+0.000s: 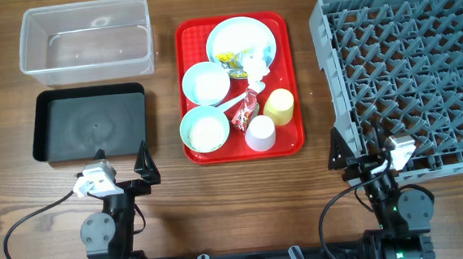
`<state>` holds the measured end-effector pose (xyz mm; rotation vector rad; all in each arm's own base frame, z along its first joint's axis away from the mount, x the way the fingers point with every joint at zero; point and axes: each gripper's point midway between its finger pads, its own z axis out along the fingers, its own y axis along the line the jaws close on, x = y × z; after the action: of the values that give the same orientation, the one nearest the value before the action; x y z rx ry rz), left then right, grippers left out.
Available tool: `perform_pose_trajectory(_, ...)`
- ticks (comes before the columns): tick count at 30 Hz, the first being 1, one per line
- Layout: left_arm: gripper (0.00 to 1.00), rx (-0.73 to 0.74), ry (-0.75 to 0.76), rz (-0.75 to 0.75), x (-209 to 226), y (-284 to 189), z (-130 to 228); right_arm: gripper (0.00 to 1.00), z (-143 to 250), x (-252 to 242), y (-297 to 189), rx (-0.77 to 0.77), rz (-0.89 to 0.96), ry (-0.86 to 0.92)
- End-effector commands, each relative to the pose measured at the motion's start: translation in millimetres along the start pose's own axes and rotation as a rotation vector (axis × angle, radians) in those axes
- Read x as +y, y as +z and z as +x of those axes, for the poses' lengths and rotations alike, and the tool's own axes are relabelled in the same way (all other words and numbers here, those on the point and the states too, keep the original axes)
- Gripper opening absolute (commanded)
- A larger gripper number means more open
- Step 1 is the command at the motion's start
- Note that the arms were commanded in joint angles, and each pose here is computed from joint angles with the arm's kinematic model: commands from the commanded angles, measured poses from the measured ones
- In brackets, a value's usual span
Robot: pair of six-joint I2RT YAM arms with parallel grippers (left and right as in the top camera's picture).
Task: Sort waste into correct bins and load items into the dishwasher rack
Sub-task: 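Reach the left gripper to the tissue on the blue plate and grasp it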
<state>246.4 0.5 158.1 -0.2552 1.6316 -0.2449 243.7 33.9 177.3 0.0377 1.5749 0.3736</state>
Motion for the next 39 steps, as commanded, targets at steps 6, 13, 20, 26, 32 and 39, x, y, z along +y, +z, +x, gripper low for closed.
perform_pose_trajectory(6, 1.0, 0.003, 0.002, 0.011, -2, 0, 2, 1.0, 0, 2, 0, 0.002, -0.013, 0.005)
perform_pose_trajectory(13, 1.0, 0.003, 0.002, 0.011, -2, 0, 2, 0.99, 0, 2, 0, 0.002, -0.013, 0.005)
perform_pose_trajectory(20, 1.0, -0.002, -0.002, 0.03, -5, 0, 0, 1.0, 0, 2, 0, 0.002, -0.013, 0.005)
perform_pose_trajectory(26, 1.0, 0.016, 0.001, 0.147, -27, -3, -1, 1.0, 0, 1, 0, 0.0, -0.006, 0.0)
perform_pose_trajectory(32, 1.0, 0.066, 0.035, 0.134, -42, -7, -45, 1.0, -30, 9, -2, -0.12, -0.036, -0.005)
perform_pose_trajectory(39, 1.0, 0.456, 0.051, 0.108, -73, 47, -81, 1.0, -109, 32, -10, -0.189, -0.049, -0.086)
